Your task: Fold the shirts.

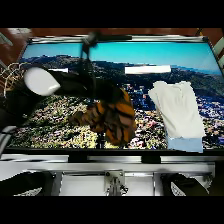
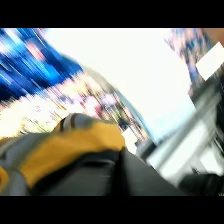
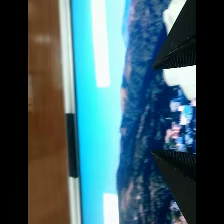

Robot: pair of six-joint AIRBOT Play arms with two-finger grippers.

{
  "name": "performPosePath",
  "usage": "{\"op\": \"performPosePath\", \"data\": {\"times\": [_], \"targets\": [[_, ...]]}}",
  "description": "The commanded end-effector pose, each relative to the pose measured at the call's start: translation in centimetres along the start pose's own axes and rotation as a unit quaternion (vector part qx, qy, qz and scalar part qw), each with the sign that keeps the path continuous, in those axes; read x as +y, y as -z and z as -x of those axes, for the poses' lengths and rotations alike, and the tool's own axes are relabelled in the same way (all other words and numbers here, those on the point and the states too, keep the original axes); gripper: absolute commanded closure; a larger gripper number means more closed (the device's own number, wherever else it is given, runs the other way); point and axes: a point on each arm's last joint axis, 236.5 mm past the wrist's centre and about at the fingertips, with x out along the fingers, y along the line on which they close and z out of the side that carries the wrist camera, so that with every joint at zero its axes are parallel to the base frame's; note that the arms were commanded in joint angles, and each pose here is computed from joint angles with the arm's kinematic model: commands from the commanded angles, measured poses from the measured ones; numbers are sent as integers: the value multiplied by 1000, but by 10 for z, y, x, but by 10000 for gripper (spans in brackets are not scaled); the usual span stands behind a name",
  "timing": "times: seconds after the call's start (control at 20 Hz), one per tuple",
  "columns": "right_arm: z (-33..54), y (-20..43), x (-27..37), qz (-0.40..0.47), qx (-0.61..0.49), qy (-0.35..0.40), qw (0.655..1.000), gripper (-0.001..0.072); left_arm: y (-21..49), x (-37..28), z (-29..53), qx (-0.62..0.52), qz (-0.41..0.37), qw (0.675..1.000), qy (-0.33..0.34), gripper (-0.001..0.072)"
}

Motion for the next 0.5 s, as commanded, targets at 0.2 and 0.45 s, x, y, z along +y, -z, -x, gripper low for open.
{"op": "performPosePath", "data": {"times": [0.2,0.45], "targets": [[3,120,-1,23,260,1,965,89,79,103,14,139,77,978,-132,-13],[-17,257,42,3,454,-99,885,89,127,221,121,190,153,925,-291,-13]]}}
